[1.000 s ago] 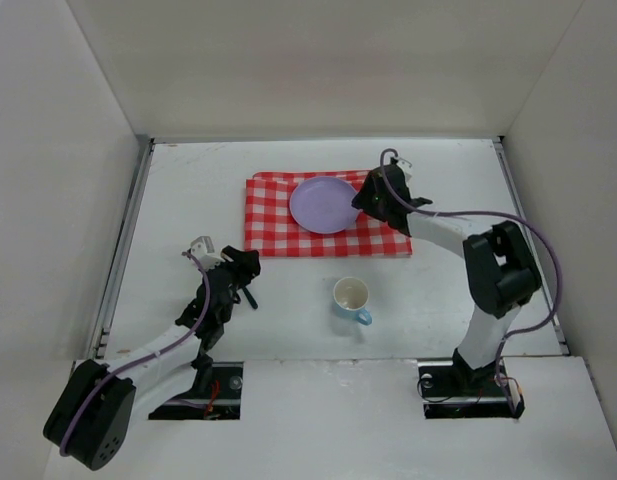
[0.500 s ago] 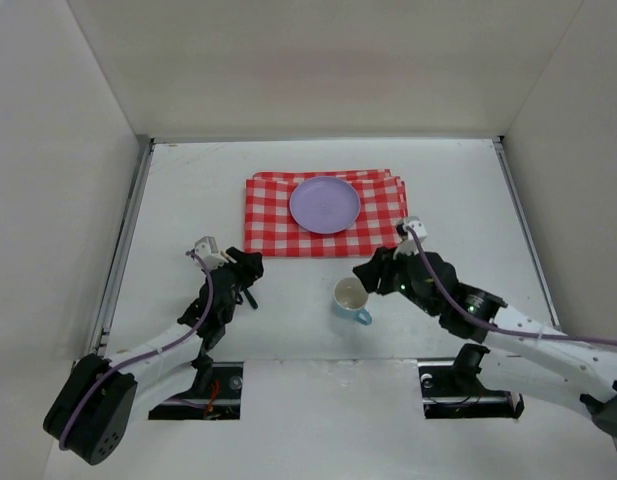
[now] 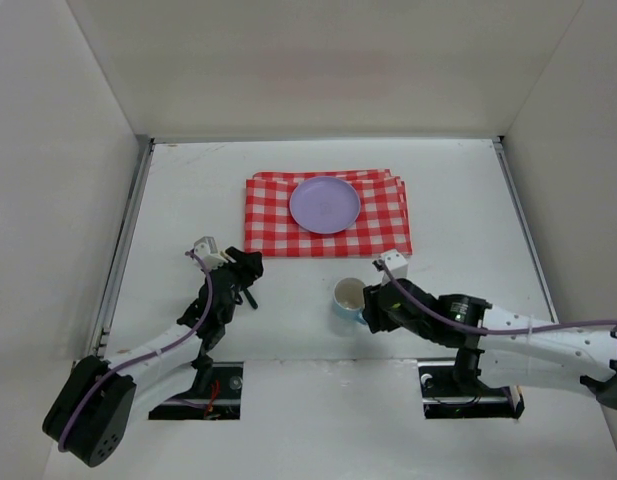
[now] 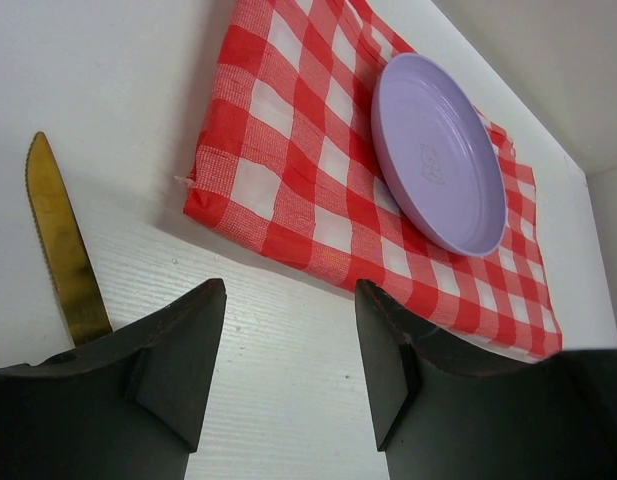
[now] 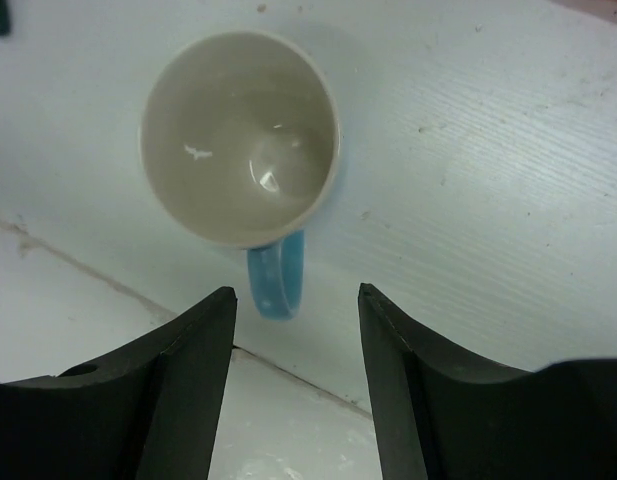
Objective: Set the dinner table for one person
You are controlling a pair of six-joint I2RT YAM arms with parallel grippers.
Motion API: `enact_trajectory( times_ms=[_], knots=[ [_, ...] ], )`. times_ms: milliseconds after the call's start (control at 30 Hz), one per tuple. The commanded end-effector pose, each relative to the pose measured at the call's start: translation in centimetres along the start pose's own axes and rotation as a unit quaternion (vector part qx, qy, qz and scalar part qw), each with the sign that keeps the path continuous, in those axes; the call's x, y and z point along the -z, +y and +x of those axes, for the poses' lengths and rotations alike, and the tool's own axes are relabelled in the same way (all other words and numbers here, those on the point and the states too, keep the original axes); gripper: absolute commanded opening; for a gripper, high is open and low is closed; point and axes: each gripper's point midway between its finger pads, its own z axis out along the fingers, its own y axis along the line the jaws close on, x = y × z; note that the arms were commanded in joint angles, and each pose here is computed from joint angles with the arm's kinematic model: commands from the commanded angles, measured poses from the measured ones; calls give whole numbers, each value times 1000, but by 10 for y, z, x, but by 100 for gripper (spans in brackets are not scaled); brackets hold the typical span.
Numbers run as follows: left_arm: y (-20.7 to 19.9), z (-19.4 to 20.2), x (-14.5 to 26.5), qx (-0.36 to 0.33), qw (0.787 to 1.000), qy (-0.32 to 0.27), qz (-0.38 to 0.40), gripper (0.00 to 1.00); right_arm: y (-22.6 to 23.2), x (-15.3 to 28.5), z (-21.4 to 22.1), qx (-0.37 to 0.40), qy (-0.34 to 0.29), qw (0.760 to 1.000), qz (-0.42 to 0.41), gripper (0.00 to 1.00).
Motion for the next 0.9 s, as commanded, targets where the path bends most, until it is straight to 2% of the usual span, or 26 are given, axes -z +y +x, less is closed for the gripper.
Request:
enact_trajectory(
  times_ms=[0, 267, 333, 500, 667, 867],
  knots=[
    [-12, -15, -2, 8, 999, -28, 16, 52, 11, -3, -9, 3, 0, 1000, -1, 58],
    [-11, -13, -3, 5, 1000, -25, 13, 52, 45, -34, -5, 25, 14, 999, -38, 53],
    [-10, -13, -4, 8, 1000, -23, 12, 52, 45, -42, -2, 27, 18, 999, -31, 46],
    [-11, -12, -3, 7, 1000, -21, 14, 52, 40, -47, 0, 28, 10, 1000, -5, 19],
    [-13, -12, -3, 7, 1000, -21, 15, 52, 33, -26, -37, -7, -53, 999, 6, 6],
    [-15, -10, -4, 8, 1000, -19, 17, 52, -5, -3, -129, -73, -172, 981, 43, 4]
  ],
)
